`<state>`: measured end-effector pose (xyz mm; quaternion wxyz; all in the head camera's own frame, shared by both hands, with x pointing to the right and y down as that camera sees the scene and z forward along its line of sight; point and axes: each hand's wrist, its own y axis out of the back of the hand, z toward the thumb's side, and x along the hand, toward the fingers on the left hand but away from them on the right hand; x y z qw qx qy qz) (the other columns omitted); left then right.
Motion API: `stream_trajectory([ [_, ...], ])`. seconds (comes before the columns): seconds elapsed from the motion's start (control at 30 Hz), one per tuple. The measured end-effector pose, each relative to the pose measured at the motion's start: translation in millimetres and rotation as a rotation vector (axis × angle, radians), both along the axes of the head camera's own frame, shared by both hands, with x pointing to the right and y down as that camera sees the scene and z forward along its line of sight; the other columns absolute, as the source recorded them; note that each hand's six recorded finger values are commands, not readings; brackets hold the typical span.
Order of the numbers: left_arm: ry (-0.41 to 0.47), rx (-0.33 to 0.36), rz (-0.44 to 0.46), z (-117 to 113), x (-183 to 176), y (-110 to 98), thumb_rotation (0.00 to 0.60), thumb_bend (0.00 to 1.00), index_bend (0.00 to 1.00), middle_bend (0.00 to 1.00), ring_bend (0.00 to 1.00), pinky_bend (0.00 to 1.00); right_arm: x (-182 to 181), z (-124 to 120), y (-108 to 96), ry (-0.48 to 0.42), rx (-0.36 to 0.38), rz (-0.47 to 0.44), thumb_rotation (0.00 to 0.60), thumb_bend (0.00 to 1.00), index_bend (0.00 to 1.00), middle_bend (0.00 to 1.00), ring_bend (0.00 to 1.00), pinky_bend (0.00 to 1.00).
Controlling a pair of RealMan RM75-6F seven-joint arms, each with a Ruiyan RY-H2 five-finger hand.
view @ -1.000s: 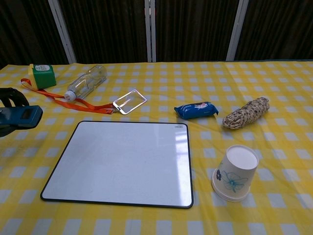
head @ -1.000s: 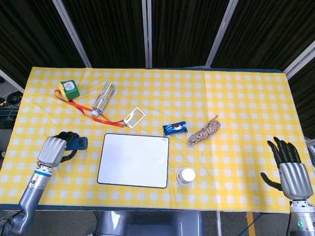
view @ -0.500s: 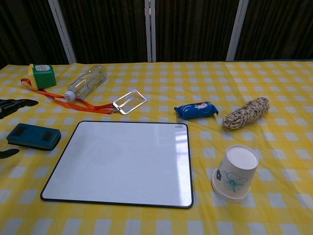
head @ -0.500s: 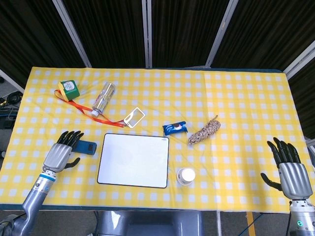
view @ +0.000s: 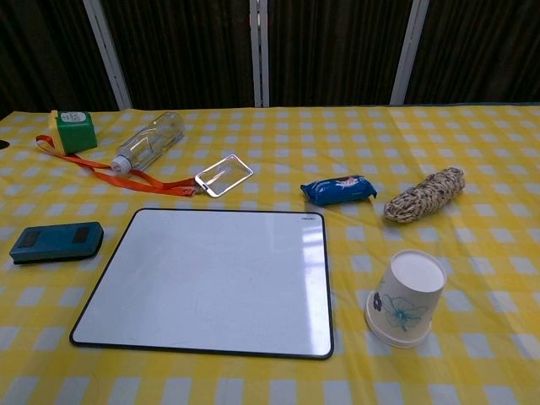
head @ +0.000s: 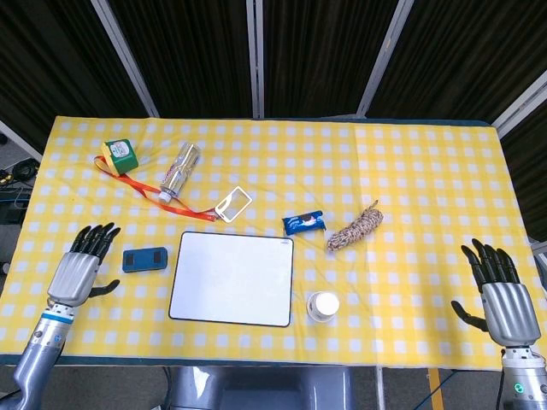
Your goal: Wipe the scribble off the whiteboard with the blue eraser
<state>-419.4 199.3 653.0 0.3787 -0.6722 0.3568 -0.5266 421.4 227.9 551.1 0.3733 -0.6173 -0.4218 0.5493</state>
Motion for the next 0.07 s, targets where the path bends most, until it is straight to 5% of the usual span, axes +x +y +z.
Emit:
stream_trajectory([
  [0.07,-0.010,0.025,-0.019,-10.0,-7.7,3.2,0.600,0.10,0.00,0.00,0.00,0.00,-0.4,-0.1,-0.1,0.000,0.002,-0.004,0.600,0.11,0.04,0.00,0.00,0.00],
])
